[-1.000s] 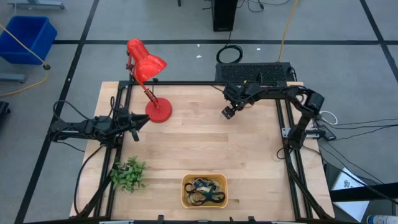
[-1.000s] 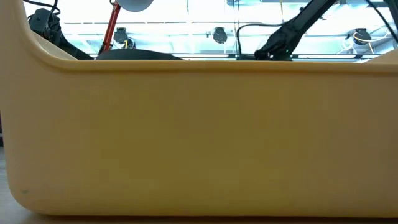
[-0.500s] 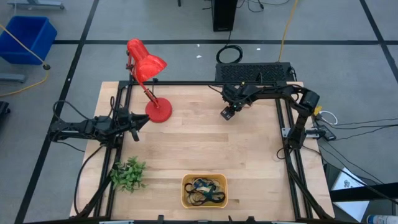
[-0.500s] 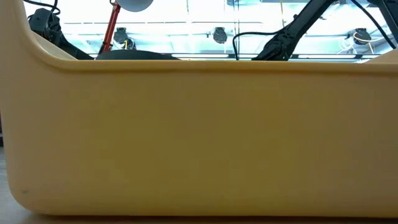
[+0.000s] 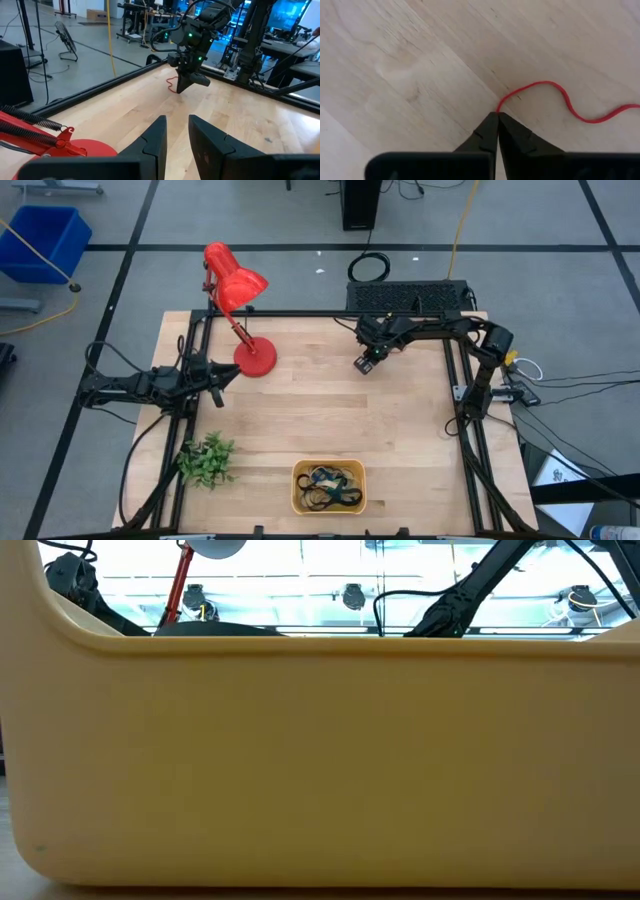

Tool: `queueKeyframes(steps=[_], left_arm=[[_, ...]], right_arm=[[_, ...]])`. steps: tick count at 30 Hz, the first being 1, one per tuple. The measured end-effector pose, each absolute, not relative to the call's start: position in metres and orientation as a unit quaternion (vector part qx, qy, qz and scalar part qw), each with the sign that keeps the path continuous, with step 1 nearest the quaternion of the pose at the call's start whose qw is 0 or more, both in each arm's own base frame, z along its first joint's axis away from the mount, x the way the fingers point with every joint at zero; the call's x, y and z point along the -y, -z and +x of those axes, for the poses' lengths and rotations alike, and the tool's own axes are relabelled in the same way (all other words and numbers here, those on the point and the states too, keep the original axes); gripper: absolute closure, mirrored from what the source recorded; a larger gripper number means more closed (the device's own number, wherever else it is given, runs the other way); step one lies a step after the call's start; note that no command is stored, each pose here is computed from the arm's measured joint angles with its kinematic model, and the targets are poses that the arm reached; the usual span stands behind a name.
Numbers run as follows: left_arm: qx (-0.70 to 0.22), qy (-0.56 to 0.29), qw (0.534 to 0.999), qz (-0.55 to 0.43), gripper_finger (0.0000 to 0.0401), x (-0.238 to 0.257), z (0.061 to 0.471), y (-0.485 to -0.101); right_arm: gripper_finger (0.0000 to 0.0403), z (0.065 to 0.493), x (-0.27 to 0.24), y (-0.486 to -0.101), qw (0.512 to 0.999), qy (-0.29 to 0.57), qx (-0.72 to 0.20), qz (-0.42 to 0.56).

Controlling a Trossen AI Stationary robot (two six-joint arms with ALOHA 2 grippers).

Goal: Pick and place rubber bands into bin
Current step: Put the red rubber band into the bin

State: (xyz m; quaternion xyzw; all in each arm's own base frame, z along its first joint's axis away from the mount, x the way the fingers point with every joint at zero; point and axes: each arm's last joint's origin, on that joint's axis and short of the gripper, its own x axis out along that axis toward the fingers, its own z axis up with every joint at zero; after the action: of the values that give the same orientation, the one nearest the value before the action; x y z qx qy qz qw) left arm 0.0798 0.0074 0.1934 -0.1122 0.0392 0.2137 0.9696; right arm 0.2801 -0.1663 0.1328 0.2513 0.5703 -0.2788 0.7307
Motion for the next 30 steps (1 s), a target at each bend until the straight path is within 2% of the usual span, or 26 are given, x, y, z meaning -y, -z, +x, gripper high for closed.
queueKeyframes(steps=[7, 12, 24, 30], left_arm=[[-0.040, -0.214, 0.970, -0.108, 0.0313, -0.007, 0.080, -0.193], [-0.040, -0.214, 0.970, -0.108, 0.0313, -0.007, 0.080, -0.193], [-0.040, -0.214, 0.970, -0.109, 0.0313, -0.007, 0.080, -0.193], [-0.039, -0.214, 0.970, -0.111, 0.0313, -0.007, 0.080, -0.194]], right_arm=[[0.0401, 0.278, 0.166, -0.136, 0.729, 0.292, -0.572, 0.236], [0.0402, 0.271, 0.162, -0.163, 0.748, 0.294, -0.548, 0.230], [0.0403, 0.229, 0.135, -0.290, 0.869, 0.313, -0.319, 0.214], [0.0403, 0.209, 0.108, -0.343, 0.927, 0.271, -0.172, 0.193]])
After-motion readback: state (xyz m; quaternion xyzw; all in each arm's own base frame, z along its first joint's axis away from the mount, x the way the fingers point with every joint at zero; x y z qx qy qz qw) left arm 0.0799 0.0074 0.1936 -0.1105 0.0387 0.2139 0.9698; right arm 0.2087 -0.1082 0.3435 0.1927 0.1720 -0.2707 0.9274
